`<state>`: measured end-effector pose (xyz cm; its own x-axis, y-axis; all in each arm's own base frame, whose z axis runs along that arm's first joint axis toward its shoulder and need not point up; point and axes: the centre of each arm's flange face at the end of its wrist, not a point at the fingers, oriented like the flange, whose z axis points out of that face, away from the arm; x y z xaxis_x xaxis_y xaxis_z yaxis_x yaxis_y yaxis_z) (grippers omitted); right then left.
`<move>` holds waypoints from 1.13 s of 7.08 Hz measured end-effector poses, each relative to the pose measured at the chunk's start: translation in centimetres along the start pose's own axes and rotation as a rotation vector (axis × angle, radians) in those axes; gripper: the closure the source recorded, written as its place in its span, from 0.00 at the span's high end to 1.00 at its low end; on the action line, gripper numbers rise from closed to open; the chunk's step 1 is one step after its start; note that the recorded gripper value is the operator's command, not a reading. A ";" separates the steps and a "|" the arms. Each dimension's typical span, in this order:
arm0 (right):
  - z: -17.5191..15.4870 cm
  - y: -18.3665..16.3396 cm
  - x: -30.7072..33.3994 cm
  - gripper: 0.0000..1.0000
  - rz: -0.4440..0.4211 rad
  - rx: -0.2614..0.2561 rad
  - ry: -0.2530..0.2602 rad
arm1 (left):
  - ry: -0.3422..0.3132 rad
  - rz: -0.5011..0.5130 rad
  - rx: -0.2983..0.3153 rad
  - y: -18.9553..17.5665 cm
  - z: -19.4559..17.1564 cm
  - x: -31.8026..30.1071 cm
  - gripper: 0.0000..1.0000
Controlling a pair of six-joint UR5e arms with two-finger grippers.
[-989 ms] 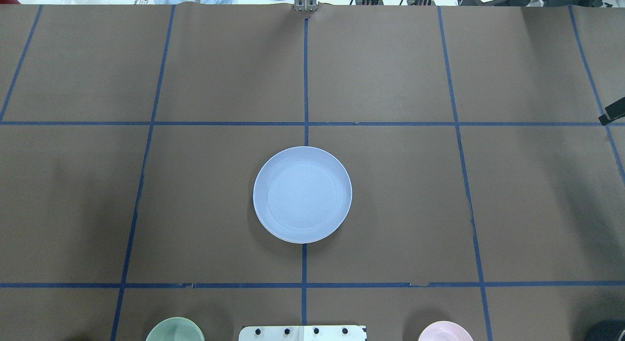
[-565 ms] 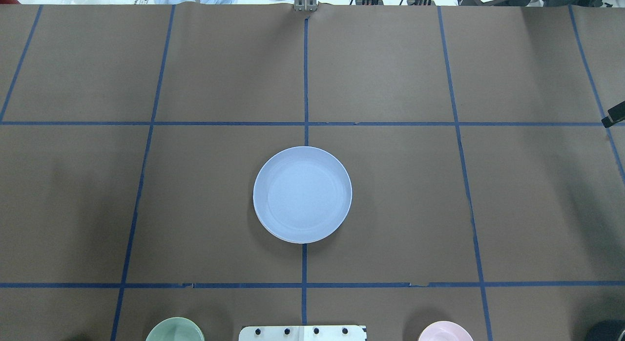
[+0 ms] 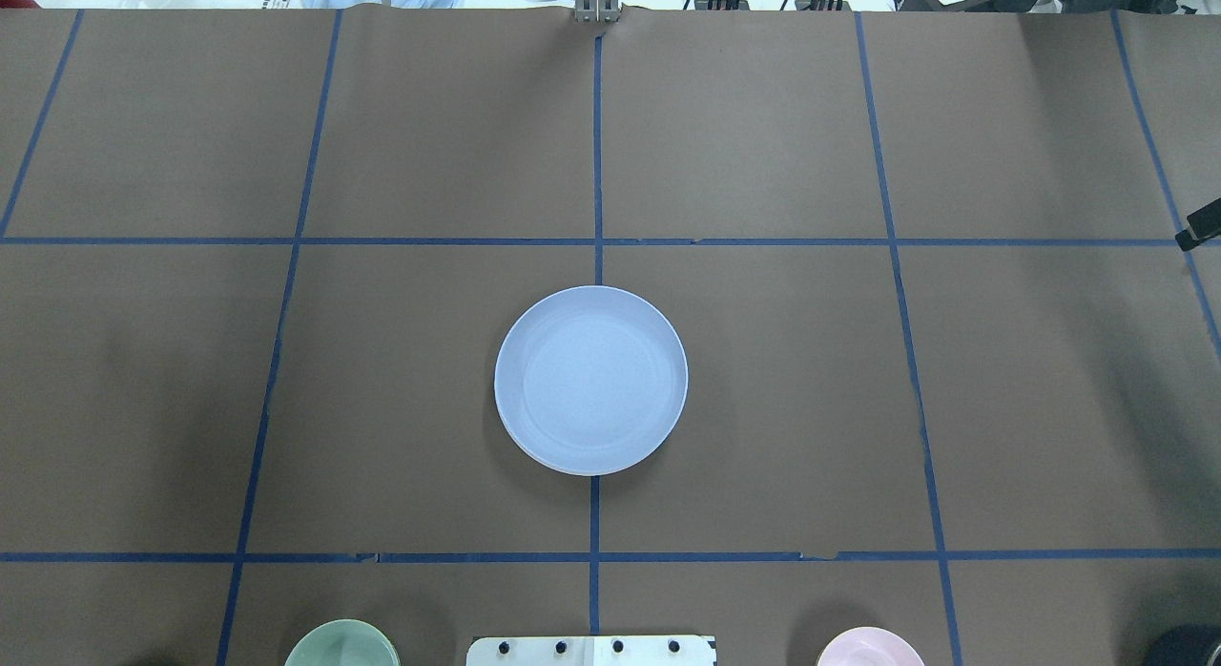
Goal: Stack three plates with pink and blue
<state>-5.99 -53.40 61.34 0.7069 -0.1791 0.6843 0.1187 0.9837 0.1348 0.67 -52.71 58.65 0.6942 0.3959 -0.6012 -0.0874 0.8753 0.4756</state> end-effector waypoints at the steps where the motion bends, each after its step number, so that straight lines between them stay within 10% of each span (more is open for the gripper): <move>1: -0.1 -0.1 -0.1 1.00 -0.003 0.002 -0.003 | -0.001 -0.001 0.001 0.0 -0.1 0.0 1.00; 8: -1.0 0.0 -1.1 1.00 -0.031 0.032 -0.020 | -0.005 0.020 0.029 -1.1 -1.1 0.6 1.00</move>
<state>-6.05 -53.17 59.85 0.6889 -0.2102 0.6937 0.1182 0.9768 0.1787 0.40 -53.12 57.12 0.6961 0.4118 -0.5881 -0.0808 0.8588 0.5058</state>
